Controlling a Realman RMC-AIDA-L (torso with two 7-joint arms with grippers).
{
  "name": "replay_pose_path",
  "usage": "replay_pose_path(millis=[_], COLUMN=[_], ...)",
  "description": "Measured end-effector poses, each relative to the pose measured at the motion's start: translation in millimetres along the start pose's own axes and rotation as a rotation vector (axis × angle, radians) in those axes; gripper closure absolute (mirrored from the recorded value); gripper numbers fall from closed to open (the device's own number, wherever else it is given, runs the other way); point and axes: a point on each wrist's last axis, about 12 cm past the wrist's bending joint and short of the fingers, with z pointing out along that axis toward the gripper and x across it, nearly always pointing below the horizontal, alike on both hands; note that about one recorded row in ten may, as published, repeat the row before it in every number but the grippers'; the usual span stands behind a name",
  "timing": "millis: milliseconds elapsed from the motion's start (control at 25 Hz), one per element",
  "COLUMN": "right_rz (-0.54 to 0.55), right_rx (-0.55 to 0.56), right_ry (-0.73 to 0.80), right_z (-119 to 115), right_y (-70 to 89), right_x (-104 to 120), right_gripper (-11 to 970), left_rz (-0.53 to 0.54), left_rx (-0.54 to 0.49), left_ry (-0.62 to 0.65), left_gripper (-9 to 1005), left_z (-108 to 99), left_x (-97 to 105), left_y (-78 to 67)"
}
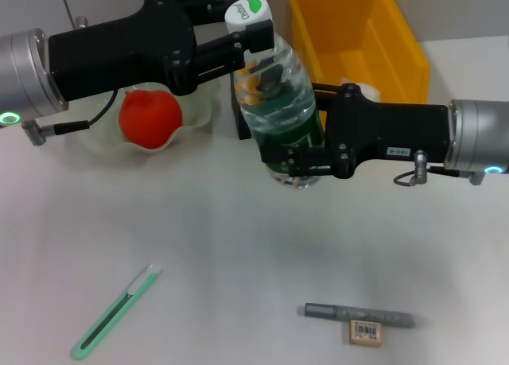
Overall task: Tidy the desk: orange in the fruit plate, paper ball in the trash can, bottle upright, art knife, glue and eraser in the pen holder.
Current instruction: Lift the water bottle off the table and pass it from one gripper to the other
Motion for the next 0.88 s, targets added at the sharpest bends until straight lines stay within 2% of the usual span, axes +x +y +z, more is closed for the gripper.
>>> replay_pose_path(millis=[360, 880], right_rz=[0.008, 0.034], right_rx=[0.018, 0.023], right_ry=[0.003, 0.039], right_z=[-10, -12], right_y=[4.1, 5.0], right_x=[3, 10], right_gripper=[202, 202], left_rz=[0.000, 0.003], left_rx=[-0.010, -0.021], left_ry=[-0.009, -0.019], left_gripper=[565, 565], left_z=[-3, -5], left_x=[0, -1], left_y=[0.8, 1.9])
